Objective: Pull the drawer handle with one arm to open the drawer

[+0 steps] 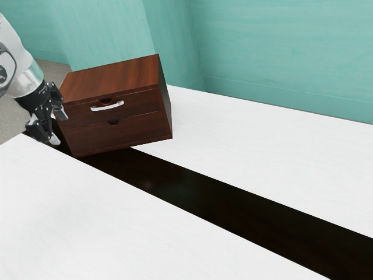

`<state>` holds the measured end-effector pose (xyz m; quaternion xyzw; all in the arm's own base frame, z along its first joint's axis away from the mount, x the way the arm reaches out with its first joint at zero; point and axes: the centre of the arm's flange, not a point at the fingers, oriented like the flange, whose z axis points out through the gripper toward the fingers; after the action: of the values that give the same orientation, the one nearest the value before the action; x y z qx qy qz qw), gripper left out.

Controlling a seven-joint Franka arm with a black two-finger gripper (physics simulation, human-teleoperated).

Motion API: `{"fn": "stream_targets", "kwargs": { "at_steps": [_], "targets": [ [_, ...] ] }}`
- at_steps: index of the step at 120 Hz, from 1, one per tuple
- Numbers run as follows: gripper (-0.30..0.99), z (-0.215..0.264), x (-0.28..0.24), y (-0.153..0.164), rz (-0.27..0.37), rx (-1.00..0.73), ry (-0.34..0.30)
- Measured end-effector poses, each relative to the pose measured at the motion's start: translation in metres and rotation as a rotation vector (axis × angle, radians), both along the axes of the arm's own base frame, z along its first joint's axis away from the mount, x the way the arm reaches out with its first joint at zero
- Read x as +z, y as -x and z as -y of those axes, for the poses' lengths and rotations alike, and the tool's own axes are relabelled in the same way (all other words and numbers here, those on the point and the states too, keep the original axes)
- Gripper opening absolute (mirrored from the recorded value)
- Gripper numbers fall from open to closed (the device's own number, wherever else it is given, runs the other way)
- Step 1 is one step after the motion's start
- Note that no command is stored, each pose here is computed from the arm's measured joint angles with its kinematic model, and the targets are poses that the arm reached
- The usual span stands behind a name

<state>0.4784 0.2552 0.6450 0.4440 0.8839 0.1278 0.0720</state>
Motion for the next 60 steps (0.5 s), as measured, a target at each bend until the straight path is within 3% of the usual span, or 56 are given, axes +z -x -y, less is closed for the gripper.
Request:
{"fn": "stream_targets", "kwargs": {
  "at_steps": [38,60],
  "targets": [
    [0.56,0.013,-0.004,-0.022,0.060,0.150,0.027],
    [0.56,-0.020,-0.012,-0.033,0.075,0.250,0.057]
  ]
}}
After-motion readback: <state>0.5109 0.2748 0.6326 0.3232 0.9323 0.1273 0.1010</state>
